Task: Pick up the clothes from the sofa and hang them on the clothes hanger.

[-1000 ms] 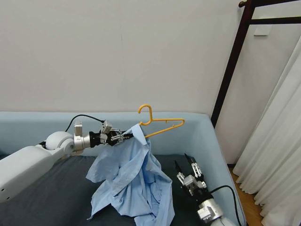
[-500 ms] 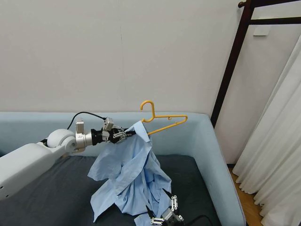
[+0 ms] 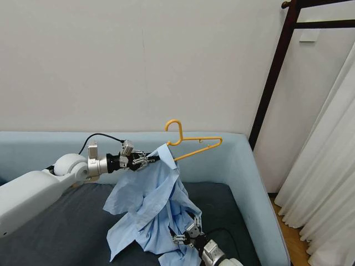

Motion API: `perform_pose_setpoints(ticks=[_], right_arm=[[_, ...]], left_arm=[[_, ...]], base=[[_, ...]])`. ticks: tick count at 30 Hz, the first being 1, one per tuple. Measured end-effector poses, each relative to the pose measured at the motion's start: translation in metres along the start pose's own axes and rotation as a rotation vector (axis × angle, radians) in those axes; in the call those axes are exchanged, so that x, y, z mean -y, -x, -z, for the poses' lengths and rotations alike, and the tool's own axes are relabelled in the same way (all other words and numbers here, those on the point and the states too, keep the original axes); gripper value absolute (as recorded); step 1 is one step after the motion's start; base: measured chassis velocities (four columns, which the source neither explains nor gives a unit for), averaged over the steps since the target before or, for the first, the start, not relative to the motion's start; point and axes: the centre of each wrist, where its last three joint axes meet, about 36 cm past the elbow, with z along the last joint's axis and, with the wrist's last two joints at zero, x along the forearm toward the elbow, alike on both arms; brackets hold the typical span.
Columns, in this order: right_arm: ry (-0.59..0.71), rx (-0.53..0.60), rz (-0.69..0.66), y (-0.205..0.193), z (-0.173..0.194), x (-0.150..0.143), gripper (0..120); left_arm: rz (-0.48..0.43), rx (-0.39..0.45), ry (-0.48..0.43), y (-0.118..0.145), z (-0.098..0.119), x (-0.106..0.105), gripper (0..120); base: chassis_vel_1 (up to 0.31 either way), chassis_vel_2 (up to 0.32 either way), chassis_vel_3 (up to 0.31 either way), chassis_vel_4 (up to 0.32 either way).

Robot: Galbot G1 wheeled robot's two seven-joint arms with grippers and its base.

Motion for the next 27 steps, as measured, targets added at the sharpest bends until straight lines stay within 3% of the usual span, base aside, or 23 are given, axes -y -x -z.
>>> perform_pose_setpoints(ticks=[12,16,23,27], right_arm=[[-0.059,-0.015,-0.042,0.014,-0.004,0.015,98],[-0.063,-0.008,-0.051,0.019,-0.002,0.016,80],[-0.07,-0.011,-0.078,0.027,0.001,0.02,59],[-0.049,-0.044,-0.122,0.039,0.008,0.021,40]], left_arm=[[-0.011,0.001,0.003,-0.004,-0.004,0.004,8],[-0.012,0.002,-0.002,-0.005,-0.007,0.005,8],[-0.018,0.005,-0.009,-0.007,-0.008,0.012,8],[-0.019,0.018,-0.026,-0.013,-0.006,0.019,8]], base=[[0.0,0.0,0.0,0.0],[0.0,0.0,0.0,0.0],[0.0,0.0,0.0,0.0],[0.0,0.0,0.0,0.0]])
